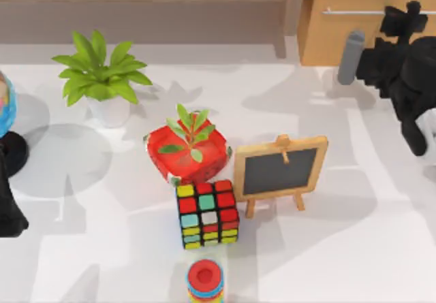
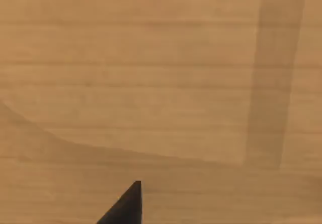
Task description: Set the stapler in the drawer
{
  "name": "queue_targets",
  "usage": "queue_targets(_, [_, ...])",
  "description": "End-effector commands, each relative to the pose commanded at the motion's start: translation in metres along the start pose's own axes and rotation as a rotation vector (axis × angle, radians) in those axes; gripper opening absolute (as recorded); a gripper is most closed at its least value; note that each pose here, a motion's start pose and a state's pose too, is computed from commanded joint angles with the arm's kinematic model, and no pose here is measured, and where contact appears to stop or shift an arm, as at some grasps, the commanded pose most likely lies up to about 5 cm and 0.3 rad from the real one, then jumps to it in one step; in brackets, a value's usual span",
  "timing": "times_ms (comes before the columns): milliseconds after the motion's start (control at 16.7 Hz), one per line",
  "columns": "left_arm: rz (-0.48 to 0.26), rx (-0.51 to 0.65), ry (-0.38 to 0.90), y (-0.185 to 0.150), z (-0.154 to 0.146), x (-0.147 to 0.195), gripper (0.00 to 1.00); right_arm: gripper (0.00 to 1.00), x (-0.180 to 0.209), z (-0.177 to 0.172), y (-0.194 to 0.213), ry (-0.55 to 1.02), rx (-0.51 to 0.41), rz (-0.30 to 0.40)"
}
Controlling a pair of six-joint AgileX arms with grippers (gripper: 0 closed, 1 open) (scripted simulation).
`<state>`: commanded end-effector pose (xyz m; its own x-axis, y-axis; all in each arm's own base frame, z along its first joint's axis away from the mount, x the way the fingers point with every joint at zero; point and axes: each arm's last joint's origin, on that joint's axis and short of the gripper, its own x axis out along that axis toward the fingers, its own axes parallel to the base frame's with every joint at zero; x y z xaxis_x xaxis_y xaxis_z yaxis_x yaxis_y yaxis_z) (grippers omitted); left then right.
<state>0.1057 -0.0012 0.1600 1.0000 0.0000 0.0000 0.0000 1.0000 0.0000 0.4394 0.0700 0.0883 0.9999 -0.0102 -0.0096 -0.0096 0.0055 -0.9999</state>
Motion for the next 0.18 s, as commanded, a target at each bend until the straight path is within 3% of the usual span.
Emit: queue_targets(180, [0.000,0.000,0.000,0.0000,0.0000,0.0000,1.00,1.00,0.0000,0.0000,0.0000,0.000,0.000,0.000])
